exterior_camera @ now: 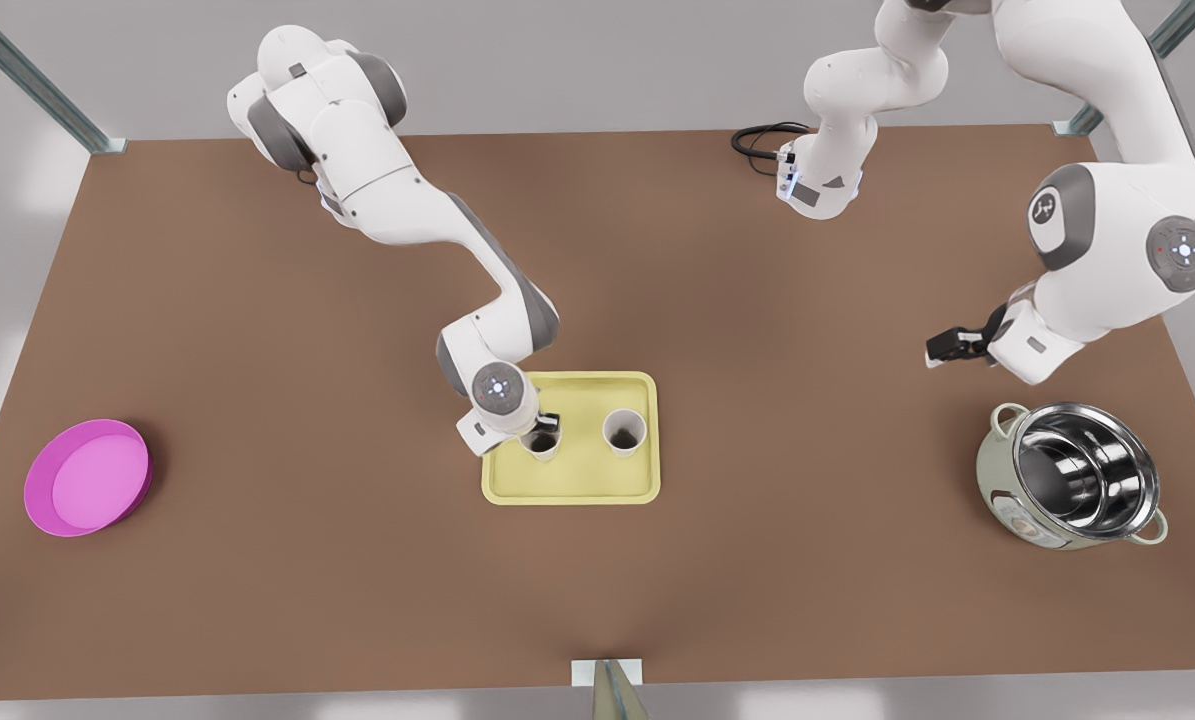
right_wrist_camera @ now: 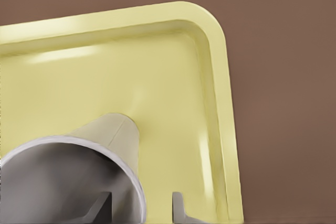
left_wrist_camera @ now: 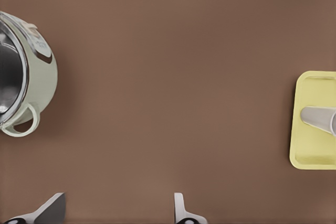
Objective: Use the left arm to pick up the white IKEA cup from the tray and place it on the middle-left position; use the right arm to pick up the white IKEA cup from the tray and place it on the middle-right position
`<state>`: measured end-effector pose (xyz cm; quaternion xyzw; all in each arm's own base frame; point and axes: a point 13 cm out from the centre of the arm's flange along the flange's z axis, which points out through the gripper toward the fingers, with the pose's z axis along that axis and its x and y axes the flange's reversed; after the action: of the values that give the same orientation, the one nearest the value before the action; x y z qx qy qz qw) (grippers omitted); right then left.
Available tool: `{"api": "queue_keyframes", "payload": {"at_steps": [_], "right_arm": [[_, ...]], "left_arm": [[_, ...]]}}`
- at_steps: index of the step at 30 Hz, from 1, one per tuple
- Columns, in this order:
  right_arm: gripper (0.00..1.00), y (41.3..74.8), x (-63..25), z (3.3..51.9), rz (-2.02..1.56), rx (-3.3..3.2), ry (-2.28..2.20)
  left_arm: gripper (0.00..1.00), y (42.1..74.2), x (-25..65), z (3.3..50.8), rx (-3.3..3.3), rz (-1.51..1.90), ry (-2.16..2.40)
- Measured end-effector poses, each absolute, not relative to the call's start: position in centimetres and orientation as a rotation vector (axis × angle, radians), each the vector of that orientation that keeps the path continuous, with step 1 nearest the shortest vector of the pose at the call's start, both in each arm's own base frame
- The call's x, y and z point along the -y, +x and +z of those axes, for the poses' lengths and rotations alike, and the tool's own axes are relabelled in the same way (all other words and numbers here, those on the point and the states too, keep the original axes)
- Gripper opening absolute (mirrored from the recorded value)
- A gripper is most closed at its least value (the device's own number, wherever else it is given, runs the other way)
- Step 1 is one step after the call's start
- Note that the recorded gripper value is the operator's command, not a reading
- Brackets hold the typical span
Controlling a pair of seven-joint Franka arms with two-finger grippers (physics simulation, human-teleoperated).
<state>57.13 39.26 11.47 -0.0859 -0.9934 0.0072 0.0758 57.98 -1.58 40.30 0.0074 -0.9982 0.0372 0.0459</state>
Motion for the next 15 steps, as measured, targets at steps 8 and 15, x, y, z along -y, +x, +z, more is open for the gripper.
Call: {"api": "queue_keyframes", "payload": {"at_steps": [8,15], "right_arm": [[0.04,57.7,-39.4,11.7,-0.012,2.972,-0.349],[0.04,67.2,-19.9,25.9,-0.109,3.015,-0.644]], "left_arm": [[1.0,60.1,20.7,36.4,3.033,0.132,-0.372],[1.0,63.1,36.7,30.1,3.109,0.113,-0.46]]}}
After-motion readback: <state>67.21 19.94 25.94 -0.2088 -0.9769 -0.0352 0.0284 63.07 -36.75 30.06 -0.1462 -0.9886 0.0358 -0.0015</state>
